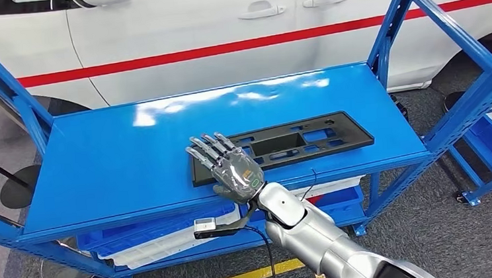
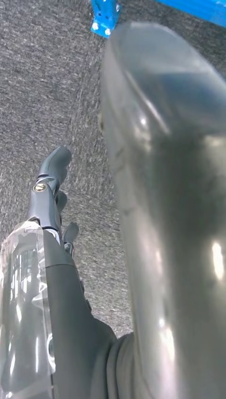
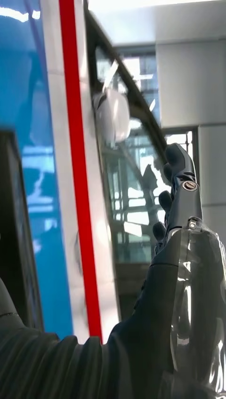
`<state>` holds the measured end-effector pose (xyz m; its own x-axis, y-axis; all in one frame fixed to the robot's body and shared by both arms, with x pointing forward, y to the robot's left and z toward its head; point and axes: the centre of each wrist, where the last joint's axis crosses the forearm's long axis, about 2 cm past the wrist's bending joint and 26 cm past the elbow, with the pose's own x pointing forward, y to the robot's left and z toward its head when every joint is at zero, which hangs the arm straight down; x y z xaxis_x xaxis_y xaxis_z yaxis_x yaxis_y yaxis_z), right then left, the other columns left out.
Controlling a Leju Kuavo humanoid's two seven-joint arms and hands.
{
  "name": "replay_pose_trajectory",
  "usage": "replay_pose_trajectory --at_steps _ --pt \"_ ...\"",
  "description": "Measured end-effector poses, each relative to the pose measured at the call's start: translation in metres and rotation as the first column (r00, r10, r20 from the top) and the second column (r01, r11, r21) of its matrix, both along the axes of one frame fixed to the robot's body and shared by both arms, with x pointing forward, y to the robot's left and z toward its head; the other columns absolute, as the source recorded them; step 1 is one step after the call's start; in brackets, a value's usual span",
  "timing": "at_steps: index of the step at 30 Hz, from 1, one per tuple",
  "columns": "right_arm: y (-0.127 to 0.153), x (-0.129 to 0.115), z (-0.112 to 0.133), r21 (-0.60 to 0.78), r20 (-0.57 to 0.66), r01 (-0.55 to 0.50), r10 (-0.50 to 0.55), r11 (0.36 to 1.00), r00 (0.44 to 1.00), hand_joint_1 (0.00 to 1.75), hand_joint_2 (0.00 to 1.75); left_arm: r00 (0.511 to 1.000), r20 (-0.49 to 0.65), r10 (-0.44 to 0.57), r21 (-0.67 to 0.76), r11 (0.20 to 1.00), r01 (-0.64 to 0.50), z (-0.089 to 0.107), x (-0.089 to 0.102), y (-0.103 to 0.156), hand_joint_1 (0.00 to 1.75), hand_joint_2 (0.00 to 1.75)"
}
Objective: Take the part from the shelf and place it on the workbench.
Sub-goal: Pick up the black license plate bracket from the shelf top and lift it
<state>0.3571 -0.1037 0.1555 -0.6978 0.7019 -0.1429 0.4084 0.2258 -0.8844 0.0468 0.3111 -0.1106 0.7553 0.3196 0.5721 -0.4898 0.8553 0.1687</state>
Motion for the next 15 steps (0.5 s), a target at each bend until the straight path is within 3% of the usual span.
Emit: replay_pose_trajectory --at_steps 15 --pt "0.002 0.013 -0.016 -0.135 -0.006 0.102 -0.104 0.986 0.995 0.0 1.75 1.0 0.008 -0.007 0.014 1.0 0.006 0.0 -0.001 0.004 0.0 0.0"
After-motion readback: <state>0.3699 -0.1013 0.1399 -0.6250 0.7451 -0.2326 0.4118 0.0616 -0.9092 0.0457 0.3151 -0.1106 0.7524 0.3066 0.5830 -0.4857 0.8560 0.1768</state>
